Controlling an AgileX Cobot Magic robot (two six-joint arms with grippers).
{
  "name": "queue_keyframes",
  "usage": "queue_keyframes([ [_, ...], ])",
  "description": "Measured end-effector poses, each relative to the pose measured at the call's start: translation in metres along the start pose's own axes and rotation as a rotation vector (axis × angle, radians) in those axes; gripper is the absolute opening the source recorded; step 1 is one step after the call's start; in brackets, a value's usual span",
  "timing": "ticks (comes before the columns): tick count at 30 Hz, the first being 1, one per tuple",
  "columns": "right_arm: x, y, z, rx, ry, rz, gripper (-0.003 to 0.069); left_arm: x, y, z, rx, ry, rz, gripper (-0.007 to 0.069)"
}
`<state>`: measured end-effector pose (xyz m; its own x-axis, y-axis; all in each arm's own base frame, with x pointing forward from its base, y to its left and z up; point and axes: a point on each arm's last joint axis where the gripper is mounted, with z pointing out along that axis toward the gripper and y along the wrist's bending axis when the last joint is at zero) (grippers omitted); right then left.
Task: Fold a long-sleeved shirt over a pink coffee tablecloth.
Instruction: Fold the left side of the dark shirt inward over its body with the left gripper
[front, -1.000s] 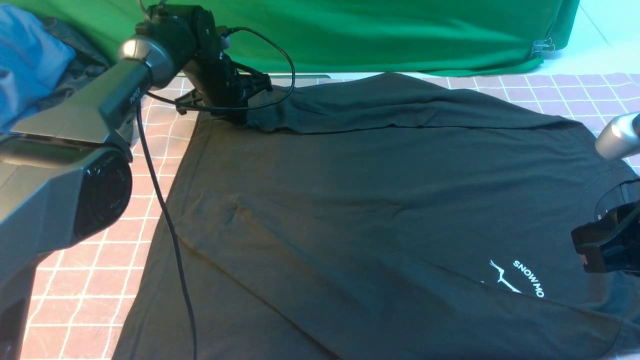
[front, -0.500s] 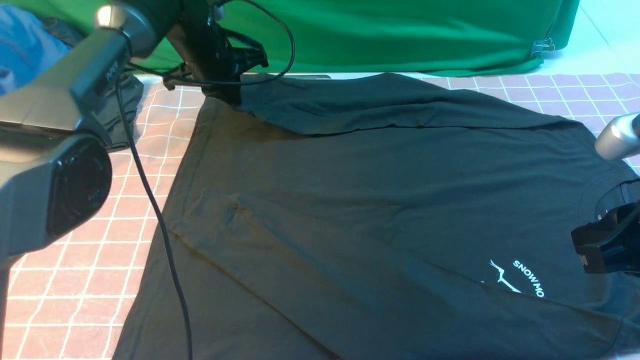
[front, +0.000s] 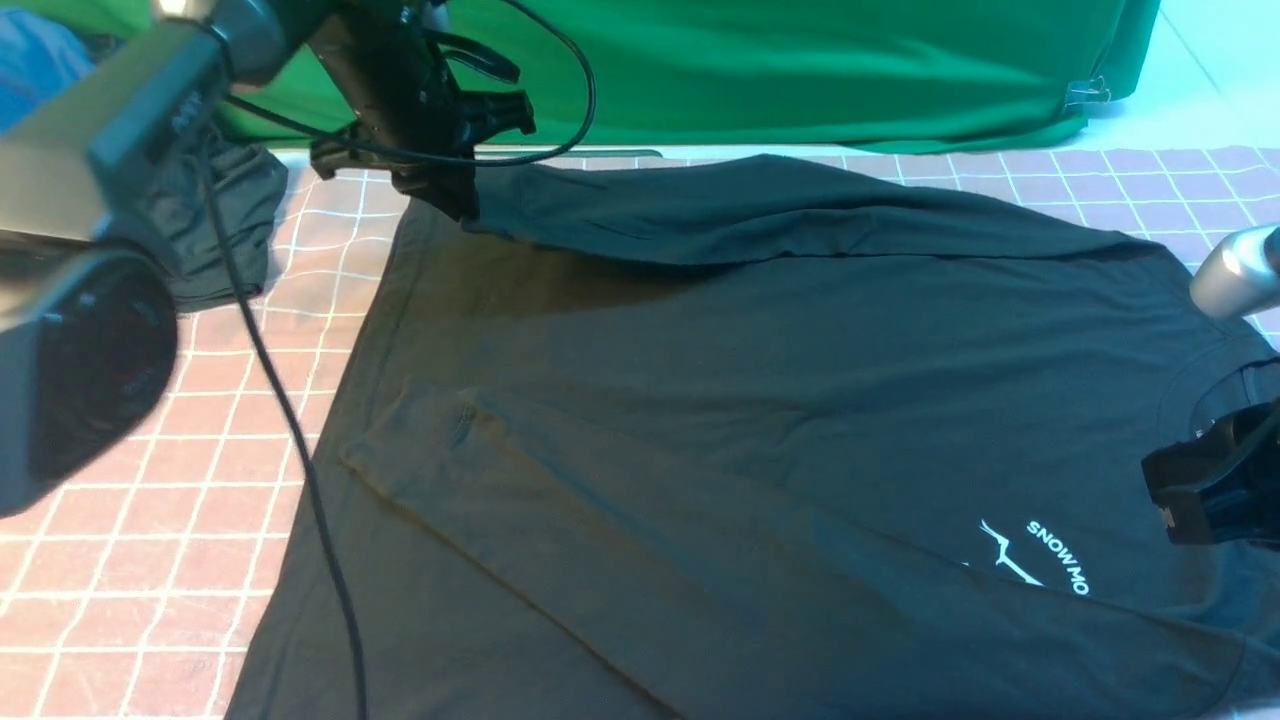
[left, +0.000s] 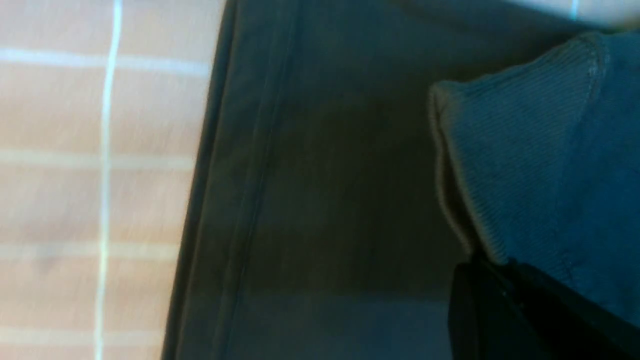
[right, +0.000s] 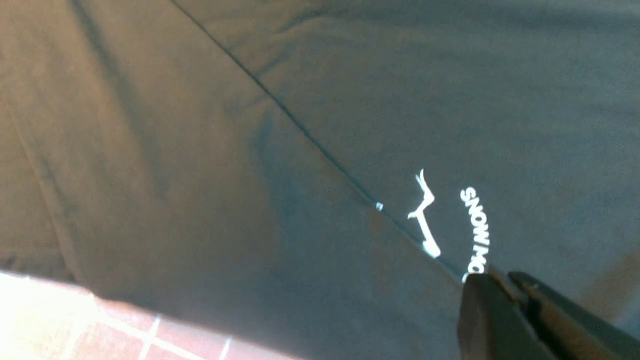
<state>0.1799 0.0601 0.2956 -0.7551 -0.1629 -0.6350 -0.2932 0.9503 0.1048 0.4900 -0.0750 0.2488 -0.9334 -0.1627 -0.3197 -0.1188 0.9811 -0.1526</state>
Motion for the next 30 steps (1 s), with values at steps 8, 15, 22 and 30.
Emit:
queue_keyframes([
  [8, -0.006, 0.000, 0.000, 0.004, -0.067, 0.000, 0.0071, 0.036, 0.011, -0.012, -0.045, 0.107, -0.001, 0.0029],
  [15, -0.007, 0.000, 0.000, 0.005, -0.081, 0.000, 0.0071, 0.066, 0.022, -0.004, -0.080, 0.185, -0.013, 0.0029],
  [22, -0.007, 0.000, 0.000, 0.005, -0.082, 0.000, 0.0078, 0.082, 0.027, 0.005, -0.090, 0.208, -0.035, 0.0029],
  [30, -0.008, -0.003, -0.001, 0.040, -0.080, -0.065, 0.0090, 0.081, 0.027, 0.006, -0.086, 0.195, -0.035, 0.0030],
])
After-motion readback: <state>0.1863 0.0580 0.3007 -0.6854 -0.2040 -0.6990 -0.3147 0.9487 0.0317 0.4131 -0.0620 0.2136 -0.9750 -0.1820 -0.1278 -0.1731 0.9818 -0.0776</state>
